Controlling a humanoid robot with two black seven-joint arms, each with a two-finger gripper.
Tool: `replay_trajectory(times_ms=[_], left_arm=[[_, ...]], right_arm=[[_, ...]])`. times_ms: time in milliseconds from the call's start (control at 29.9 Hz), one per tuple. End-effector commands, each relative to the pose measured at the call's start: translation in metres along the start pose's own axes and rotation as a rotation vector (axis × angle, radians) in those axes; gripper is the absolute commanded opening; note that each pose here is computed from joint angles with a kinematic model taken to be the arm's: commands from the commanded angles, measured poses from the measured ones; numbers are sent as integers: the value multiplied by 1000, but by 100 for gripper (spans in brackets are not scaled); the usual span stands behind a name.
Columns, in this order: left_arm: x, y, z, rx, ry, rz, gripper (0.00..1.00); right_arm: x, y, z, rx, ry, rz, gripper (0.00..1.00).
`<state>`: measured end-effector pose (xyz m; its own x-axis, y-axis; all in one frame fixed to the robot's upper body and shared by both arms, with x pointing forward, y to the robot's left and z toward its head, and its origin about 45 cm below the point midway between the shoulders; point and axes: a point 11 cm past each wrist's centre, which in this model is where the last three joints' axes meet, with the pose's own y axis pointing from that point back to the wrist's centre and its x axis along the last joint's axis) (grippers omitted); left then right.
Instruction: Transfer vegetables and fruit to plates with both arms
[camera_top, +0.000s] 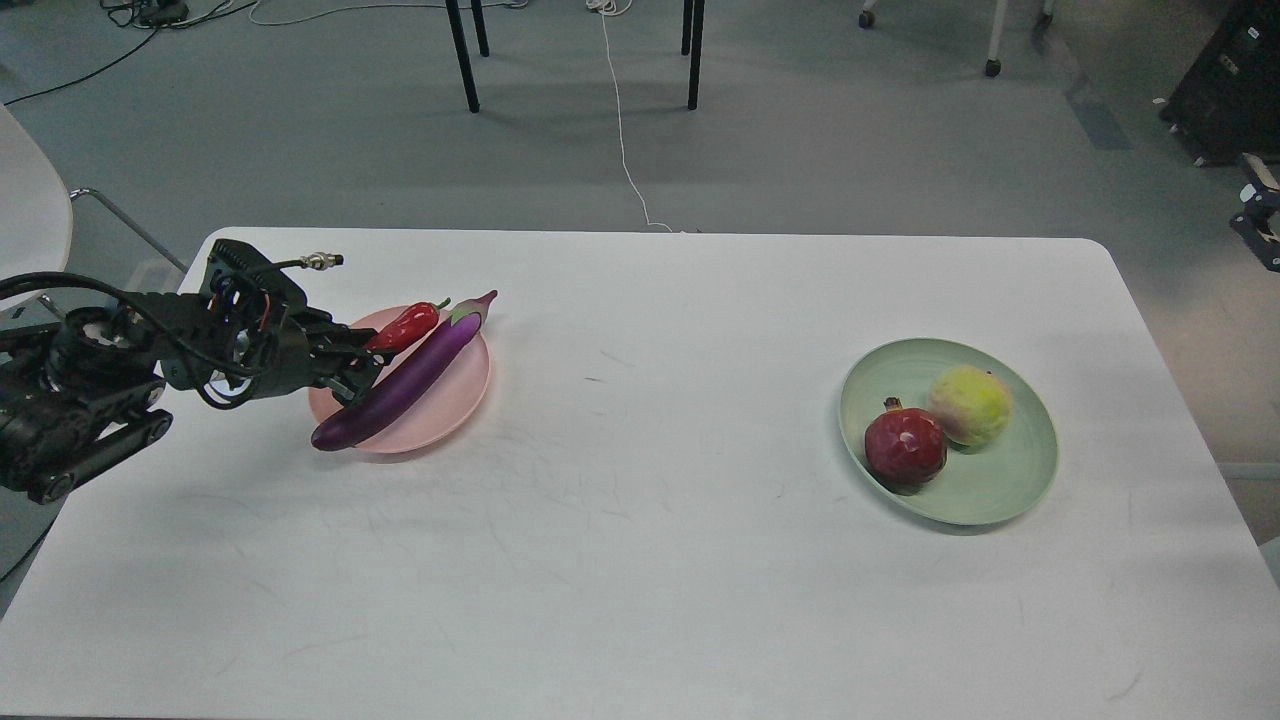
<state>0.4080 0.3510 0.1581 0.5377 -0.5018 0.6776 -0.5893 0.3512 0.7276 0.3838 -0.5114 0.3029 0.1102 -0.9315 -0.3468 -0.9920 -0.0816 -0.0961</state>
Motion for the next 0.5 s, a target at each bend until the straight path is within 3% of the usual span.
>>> replay_trajectory(times_ms=[0, 134, 267, 401, 468], left_arm=[[1, -4, -4, 18, 6, 0, 46], [2, -3, -6, 22, 9, 5, 47], [10, -3, -5, 14, 73, 47, 80], [43, 4, -10, -17, 338, 228, 98], [70, 14, -19, -50, 541, 377, 98]], right_arm=[[-6, -1, -3, 0, -2, -21, 98], [-10, -2, -4, 1, -1, -32, 98], [-9, -1, -4, -2, 0, -30, 98], [-8, -1, -5, 2, 1, -28, 98], [-7, -1, -7, 7, 2, -25, 98]])
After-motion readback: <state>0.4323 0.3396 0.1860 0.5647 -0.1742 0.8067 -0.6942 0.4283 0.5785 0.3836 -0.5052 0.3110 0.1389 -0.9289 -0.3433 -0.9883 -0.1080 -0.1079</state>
